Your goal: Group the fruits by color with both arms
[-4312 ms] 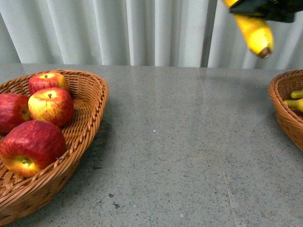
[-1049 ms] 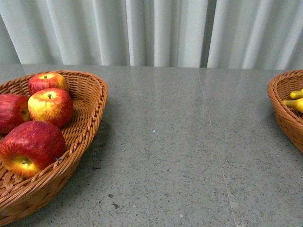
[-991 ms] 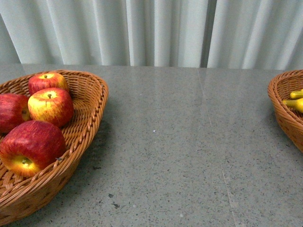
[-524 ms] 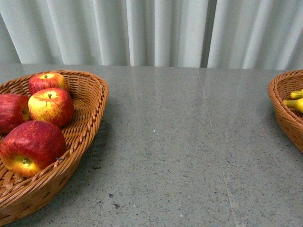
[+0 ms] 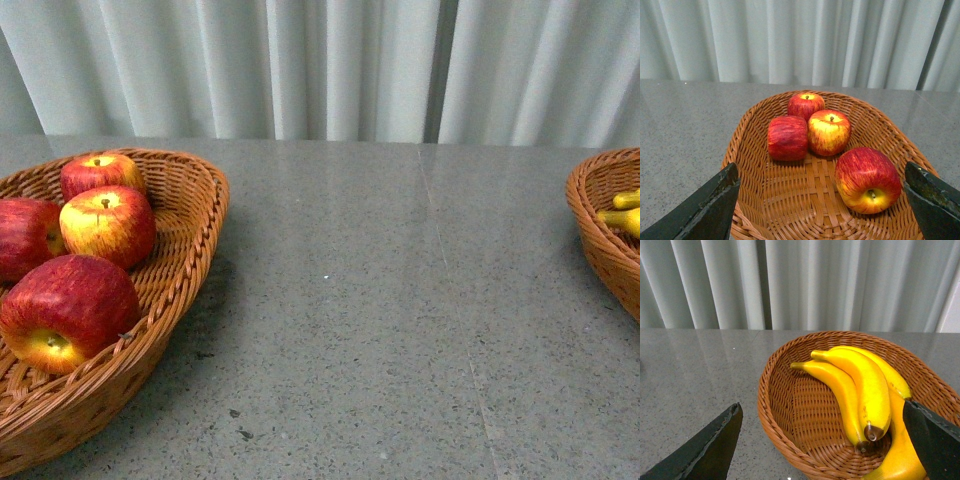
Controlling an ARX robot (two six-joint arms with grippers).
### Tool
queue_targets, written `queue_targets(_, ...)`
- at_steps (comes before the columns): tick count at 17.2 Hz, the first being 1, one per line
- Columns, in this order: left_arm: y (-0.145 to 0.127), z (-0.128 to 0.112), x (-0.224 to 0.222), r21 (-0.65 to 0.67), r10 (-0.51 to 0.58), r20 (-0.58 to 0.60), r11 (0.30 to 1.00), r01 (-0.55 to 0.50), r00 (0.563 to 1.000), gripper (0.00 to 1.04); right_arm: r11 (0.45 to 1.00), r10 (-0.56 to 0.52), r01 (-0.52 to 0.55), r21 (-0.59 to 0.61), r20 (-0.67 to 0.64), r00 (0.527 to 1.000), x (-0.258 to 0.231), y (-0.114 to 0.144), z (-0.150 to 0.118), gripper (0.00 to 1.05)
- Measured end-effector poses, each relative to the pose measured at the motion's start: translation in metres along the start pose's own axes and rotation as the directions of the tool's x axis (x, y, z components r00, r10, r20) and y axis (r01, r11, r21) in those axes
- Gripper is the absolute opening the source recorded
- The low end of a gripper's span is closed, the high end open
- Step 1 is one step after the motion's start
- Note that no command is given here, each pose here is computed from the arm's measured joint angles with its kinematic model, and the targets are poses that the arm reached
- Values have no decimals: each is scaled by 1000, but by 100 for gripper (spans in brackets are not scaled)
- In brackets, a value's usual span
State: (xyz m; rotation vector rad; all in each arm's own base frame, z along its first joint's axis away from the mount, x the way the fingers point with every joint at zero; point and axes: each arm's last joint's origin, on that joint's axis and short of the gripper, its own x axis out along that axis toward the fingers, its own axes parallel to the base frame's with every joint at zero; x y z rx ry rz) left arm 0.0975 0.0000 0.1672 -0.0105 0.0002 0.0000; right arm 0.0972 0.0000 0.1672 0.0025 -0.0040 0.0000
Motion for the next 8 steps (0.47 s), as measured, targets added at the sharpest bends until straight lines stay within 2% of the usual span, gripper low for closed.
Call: queue_targets(8,0,0,0,0,0,0,1000,0,1000,98,1000,0,0,0,0,1000,0,0,0,98)
